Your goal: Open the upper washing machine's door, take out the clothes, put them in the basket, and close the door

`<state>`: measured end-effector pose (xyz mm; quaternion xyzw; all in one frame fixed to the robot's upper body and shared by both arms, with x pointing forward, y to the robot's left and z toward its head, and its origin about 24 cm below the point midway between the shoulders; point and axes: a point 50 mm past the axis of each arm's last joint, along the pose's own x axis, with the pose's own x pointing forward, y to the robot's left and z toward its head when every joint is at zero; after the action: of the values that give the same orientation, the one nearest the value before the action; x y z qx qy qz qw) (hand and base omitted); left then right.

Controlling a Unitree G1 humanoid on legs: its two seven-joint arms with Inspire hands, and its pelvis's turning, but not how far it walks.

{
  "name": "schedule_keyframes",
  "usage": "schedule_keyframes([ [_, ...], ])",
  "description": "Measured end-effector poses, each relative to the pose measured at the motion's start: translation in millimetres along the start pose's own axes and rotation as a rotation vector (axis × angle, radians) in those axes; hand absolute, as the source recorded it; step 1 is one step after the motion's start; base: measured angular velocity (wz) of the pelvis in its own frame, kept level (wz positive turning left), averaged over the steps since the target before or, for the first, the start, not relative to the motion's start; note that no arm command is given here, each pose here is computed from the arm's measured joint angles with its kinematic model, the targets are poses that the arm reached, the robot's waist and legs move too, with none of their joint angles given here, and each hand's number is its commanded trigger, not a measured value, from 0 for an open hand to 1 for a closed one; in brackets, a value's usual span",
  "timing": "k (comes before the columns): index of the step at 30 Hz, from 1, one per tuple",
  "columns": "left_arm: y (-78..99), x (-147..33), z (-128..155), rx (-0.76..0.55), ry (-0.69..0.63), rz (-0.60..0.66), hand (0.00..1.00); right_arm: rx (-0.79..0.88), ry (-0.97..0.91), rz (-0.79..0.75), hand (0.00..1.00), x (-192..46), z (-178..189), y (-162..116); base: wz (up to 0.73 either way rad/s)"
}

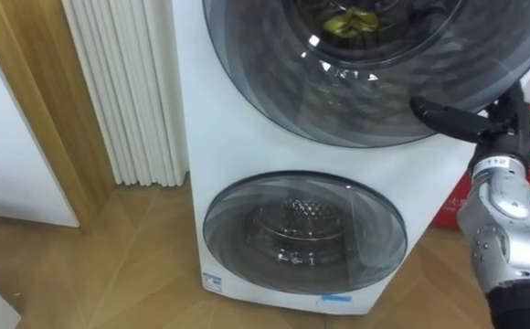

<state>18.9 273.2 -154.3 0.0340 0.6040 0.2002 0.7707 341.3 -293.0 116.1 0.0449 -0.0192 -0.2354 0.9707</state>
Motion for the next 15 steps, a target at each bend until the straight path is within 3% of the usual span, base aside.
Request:
schedule_keyframes([
  [15, -2.4, 0.3, 6, 0.015, -0.037, -0.003, 0.0, -0.116, -0.097, 0.118, 0.0, -33, -2, 0, -0.07],
])
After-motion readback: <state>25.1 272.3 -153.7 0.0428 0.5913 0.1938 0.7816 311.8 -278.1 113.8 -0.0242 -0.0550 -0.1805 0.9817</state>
